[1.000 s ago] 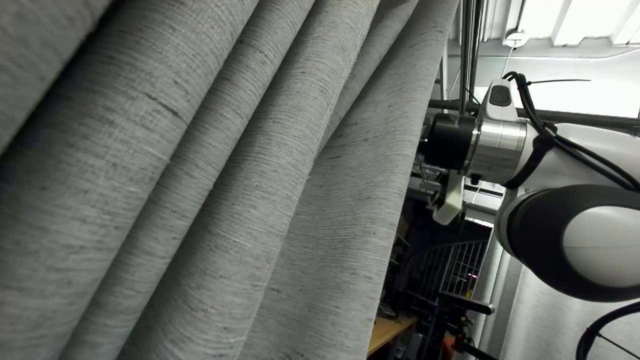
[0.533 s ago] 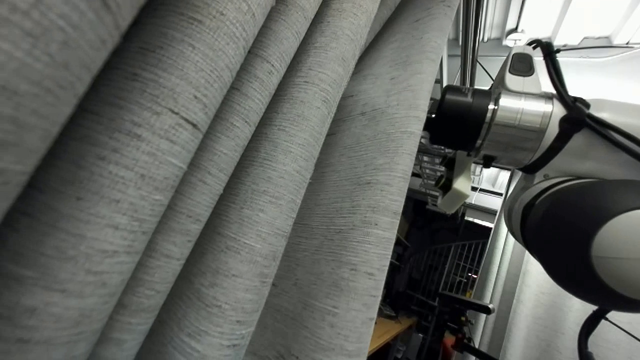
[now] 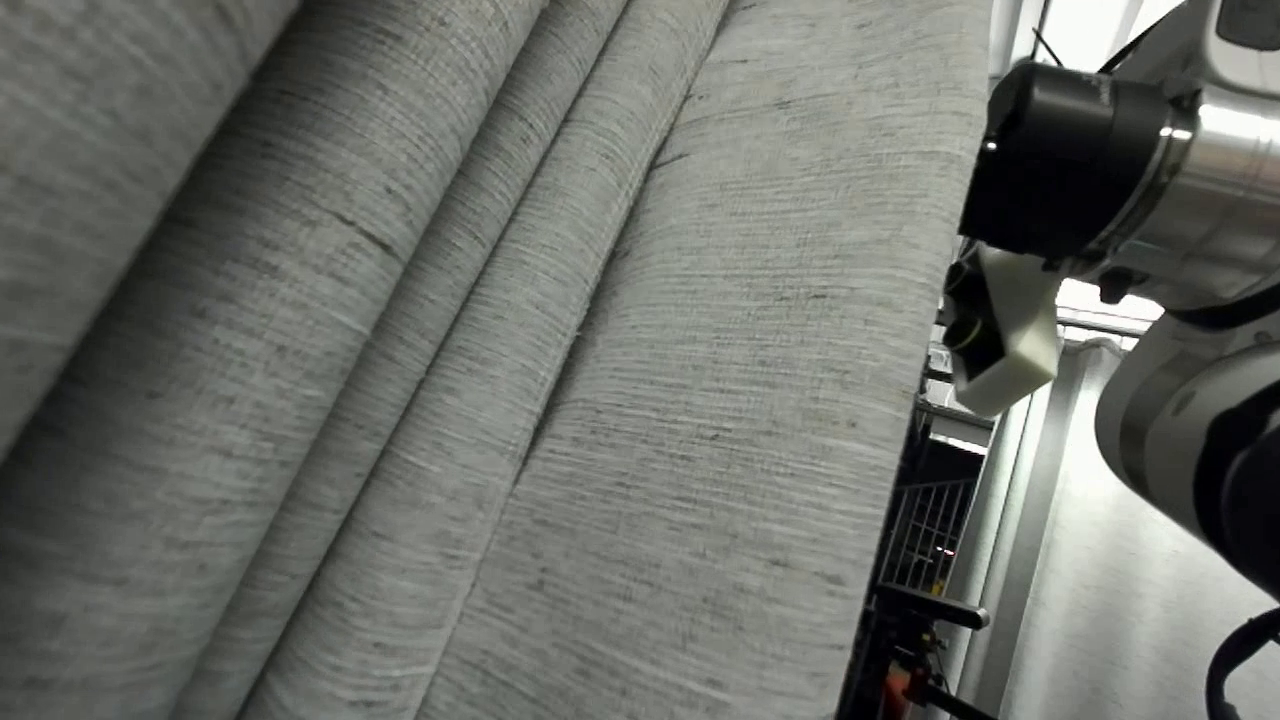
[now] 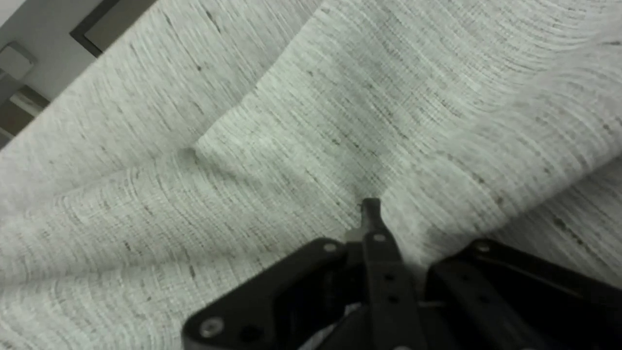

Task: Slide the curtain to the left

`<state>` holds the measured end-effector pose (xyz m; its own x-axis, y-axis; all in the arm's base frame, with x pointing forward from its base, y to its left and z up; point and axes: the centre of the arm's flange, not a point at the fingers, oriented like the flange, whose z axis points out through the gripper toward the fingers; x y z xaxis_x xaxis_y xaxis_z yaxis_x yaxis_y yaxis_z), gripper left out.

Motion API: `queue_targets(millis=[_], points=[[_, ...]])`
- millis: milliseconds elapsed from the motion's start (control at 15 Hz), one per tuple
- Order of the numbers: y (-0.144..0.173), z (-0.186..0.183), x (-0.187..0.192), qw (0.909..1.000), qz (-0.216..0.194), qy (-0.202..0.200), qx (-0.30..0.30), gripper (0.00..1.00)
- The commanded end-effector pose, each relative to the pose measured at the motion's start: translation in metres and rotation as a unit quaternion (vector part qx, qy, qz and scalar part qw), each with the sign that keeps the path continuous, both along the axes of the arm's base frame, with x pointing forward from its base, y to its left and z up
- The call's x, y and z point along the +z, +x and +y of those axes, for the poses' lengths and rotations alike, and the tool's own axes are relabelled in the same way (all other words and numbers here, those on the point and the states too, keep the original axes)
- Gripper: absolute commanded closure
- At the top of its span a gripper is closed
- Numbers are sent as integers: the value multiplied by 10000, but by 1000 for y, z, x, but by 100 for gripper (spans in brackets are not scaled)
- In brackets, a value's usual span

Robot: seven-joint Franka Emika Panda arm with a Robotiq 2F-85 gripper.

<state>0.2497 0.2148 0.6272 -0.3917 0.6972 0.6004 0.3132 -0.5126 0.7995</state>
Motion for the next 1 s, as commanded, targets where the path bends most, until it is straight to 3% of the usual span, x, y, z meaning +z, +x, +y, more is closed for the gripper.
queue_targets(millis=[0, 667, 933], points=[[-26, 42, -60, 9968, 469, -569, 319, 100], [-11, 52, -73, 9959, 323, -835, 146, 100], [-14, 55, -73, 9967, 224, -663, 410, 100]])
